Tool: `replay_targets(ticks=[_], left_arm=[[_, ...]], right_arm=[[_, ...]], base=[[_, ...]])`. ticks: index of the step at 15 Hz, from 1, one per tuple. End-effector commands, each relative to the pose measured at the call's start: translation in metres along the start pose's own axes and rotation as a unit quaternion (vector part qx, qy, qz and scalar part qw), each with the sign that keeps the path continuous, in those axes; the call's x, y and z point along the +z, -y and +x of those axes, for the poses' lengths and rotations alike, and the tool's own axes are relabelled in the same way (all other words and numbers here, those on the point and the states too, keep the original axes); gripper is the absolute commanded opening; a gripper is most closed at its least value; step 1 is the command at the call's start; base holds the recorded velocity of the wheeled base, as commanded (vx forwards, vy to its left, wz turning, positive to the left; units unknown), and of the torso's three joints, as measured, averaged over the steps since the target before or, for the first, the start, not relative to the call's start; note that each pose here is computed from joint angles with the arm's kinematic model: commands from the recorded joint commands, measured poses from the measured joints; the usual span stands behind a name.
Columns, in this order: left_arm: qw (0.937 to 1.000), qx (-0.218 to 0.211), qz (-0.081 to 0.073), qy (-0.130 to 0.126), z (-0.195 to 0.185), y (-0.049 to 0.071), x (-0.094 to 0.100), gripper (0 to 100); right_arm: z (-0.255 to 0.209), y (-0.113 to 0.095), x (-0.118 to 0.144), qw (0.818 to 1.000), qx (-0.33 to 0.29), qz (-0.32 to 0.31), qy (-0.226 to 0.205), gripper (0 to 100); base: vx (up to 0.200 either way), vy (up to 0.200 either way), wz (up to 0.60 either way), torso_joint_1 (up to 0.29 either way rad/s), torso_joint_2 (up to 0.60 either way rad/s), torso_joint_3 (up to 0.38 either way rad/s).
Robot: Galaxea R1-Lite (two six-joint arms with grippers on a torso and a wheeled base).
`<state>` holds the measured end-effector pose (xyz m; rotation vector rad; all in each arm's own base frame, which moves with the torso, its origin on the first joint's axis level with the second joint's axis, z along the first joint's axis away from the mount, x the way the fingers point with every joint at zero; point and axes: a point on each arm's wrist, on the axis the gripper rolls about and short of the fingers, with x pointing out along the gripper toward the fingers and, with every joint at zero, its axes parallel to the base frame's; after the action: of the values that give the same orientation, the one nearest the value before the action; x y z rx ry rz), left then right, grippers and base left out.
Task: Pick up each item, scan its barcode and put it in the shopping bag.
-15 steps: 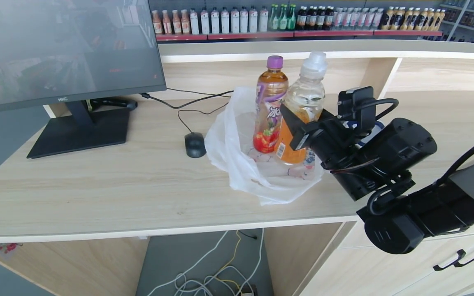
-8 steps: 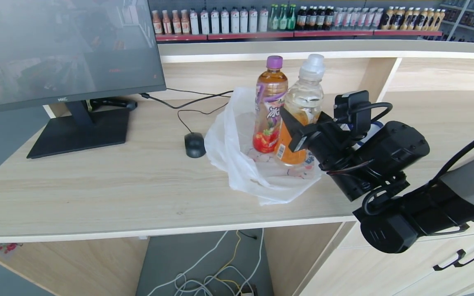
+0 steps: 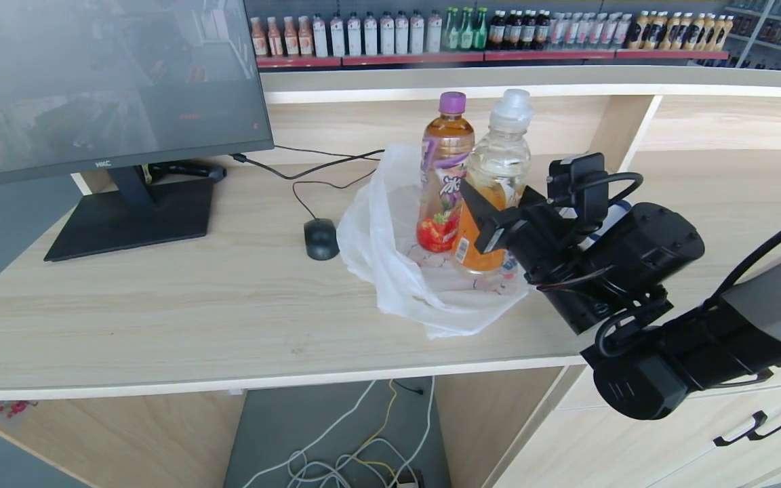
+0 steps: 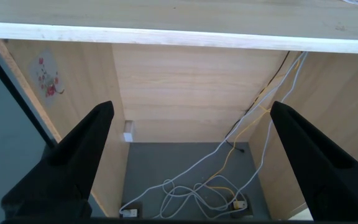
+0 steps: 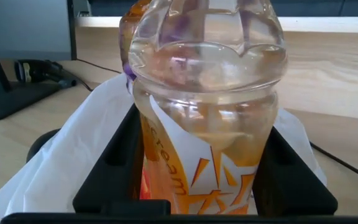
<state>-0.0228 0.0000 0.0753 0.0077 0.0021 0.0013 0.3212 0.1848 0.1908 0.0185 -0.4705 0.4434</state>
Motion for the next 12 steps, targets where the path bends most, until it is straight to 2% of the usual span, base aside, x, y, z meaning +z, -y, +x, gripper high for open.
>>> replay_targets(ticks=[1,9,10,12], left_arm=[[1.0000,0.000,0.000,0.000,0.0000,0.0000,0.0000,100],[1.0000,0.000,0.000,0.000,0.0000,0.0000,0.0000,100],[1.0000,0.000,0.000,0.000,0.0000,0.0000,0.0000,100],[1.0000,0.000,0.000,0.000,0.0000,0.0000,0.0000,100]], right_arm=[[-0.0003,-0.0003,-0.0035,1.000,0.000,-0.001,-0.005,0],[-0.0020,0.0044,-0.0085,1.000,-0.005,-0.004,-0.014,0],[-0.0012,0.0038,-0.0089,1.000,-0.006,-0.004,-0.013,100],[-0.0018,0.0027,-0.0093,1.000,-0.006,-0.002,-0.014,100]], base=[[0.000,0.000,0.00,0.000,0.00,0.000],[0.000,0.000,0.00,0.000,0.00,0.000],[0.000,0.000,0.00,0.000,0.00,0.000],[0.000,0.000,0.00,0.000,0.00,0.000]])
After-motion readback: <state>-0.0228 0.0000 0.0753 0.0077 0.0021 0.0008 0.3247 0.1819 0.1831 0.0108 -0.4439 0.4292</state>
